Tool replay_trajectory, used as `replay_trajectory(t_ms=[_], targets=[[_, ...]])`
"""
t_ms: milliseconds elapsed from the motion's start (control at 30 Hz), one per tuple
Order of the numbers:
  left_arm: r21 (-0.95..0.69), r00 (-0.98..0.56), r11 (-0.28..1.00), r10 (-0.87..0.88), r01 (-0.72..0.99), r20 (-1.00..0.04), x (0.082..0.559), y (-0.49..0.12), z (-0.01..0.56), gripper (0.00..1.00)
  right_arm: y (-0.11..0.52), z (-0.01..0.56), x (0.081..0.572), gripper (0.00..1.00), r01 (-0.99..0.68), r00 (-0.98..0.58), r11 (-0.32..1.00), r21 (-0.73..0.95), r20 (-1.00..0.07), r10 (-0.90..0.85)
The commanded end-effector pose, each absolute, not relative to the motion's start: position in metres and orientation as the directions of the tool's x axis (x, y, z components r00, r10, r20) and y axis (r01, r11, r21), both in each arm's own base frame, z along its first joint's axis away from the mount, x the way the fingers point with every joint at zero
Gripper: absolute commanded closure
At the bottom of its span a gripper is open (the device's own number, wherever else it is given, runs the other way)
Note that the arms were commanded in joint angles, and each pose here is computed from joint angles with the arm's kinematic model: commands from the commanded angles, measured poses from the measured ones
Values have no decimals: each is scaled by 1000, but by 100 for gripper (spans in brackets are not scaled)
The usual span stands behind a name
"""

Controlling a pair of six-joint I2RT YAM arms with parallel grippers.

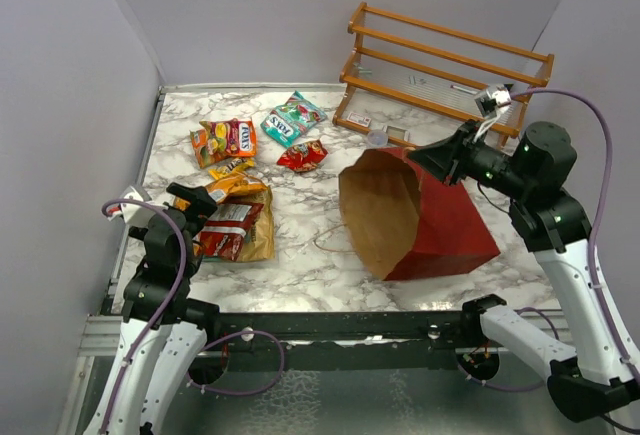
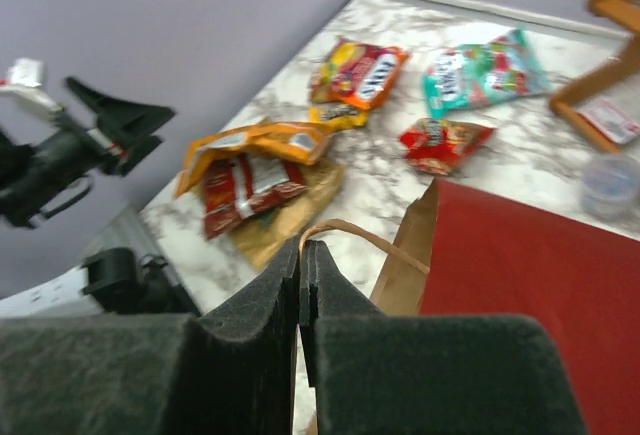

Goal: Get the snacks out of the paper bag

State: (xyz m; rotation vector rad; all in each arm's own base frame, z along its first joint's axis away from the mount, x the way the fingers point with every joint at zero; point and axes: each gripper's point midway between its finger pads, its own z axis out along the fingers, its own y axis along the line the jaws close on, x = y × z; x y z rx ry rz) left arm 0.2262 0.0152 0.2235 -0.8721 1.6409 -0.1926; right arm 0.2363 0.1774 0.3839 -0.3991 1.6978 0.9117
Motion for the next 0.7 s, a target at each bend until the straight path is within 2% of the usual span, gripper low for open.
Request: replay_trajectory(t_ms=[0,100,167,233,333,533,667], targets=[[-550,-8,748,-595,-372,-804,226,12,241,1,203,436,194,96,-840,-303,416,347,-938,170],[-548,-8,752,-591,-365,-806,226,12,243,1,198,452,192,96,-846,-251,438,305,-952,177],[-547,-11,757,-589,-358,-808,227,10,243,1,182,450,209,96,-773,-204,572,274,-961,185],[-542,-20,764,-584,-351,-811,227,9,242,1,150,436,235,94,-607,-166,755,248,-969,185],[-536,-28,770,-579,-347,-815,226,8,243,1,108,399,264,89,-364,-160,906,215,-973,167],[-523,-42,794,-561,-312,-827,226,4,250,1,62,329,293,89,-75,-240,990,119,-966,98],[-508,-58,809,-546,-294,-836,226,1,254,1,66,316,291,90,-89,-261,986,138,-959,111]])
